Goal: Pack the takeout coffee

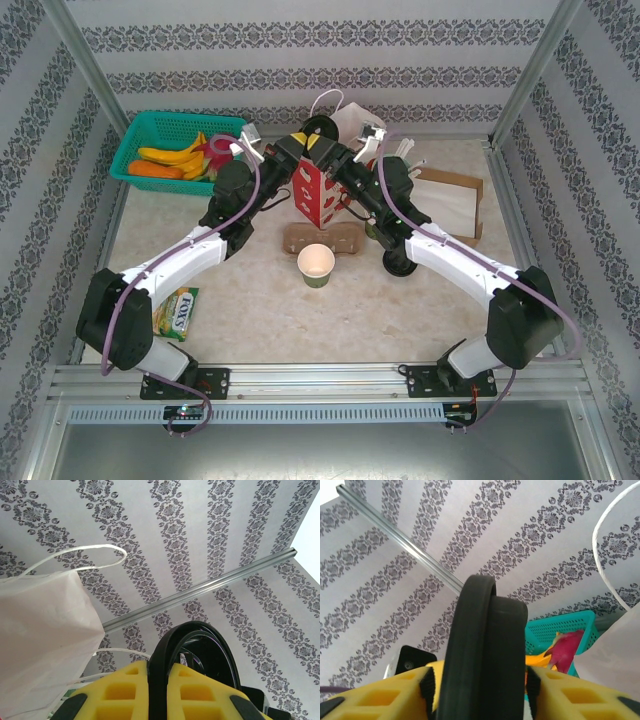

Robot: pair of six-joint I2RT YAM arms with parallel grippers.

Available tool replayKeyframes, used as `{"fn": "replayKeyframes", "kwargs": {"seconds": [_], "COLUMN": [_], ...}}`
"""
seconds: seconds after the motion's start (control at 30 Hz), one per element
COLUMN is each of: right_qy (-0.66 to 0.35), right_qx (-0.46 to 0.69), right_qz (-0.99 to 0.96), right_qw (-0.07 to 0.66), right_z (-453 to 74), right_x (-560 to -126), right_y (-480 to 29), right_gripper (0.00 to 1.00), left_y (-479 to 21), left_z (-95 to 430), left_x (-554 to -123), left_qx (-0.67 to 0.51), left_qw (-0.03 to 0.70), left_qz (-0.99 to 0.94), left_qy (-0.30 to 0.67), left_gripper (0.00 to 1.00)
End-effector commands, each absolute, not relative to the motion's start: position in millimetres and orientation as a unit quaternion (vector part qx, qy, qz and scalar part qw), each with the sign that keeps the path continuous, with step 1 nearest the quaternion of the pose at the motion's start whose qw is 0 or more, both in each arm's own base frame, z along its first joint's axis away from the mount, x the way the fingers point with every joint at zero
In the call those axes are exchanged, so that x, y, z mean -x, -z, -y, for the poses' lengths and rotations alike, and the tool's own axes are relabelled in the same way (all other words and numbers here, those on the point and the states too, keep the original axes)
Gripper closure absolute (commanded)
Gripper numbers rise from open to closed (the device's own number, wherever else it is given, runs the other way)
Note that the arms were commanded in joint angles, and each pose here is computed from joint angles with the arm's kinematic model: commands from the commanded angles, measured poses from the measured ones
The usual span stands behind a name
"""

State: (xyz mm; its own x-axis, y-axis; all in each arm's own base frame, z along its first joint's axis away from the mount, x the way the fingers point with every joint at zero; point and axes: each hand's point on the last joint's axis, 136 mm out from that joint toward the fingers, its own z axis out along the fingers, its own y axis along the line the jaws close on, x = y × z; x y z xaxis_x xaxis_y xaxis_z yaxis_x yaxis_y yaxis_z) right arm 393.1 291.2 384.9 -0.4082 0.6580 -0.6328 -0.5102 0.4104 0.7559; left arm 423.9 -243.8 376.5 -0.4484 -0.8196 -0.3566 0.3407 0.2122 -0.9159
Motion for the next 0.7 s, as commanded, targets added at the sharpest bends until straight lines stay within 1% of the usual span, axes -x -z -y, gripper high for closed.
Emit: {"fn": "replayKeyframes", "kwargs": {"seconds": [0.0,0.13,0.33,0.47,0.53,0.57,0.63,0.67], "right_qy": [-0.551,-0.544,-0.553,-0.547,-0.537,-0.53,-0.518,-0.514], "right_qx": [-0.052,-0.052,-0.041,-0.023,-0.01,-0.001,0.018,0.034], "right_qz": [-0.607,-0.612,-0.612,-0.608,-0.607,-0.607,-0.609,-0.611], "right_qw": [0.57,0.572,0.565,0.575,0.586,0.592,0.601,0.601], "right_z": [-288,-286,-293,-295,-293,-291,-290,-291], "right_x": [-384,-385,-384,-382,-380,-378,-376,-375], "right_y": [-413,-410,-411,-414,-417,-419,-421,-422], "right_gripper": [0.55,0.66,0.73,0.83,0.87,0.9,0.93,0.96], "left_y": [-404,-403,-402,-398,-395,-395,-392,-393], "left_z": [233,234,238,240,241,241,239,237], "left_x": [-421,-421,-422,-422,-421,-419,-417,-414], "left_qx": [0.193,0.188,0.18,0.18,0.176,0.171,0.163,0.158], "left_qw": [0.513,0.516,0.512,0.505,0.503,0.506,0.51,0.516], "left_qz": [-0.566,-0.567,-0.572,-0.581,-0.593,-0.6,-0.617,-0.624], "left_qy": [0.617,0.614,0.615,0.612,0.603,0.596,0.576,0.566], "left_gripper": [1.0,1.0,1.0,0.99,0.91,0.81,0.56,0.38]}}
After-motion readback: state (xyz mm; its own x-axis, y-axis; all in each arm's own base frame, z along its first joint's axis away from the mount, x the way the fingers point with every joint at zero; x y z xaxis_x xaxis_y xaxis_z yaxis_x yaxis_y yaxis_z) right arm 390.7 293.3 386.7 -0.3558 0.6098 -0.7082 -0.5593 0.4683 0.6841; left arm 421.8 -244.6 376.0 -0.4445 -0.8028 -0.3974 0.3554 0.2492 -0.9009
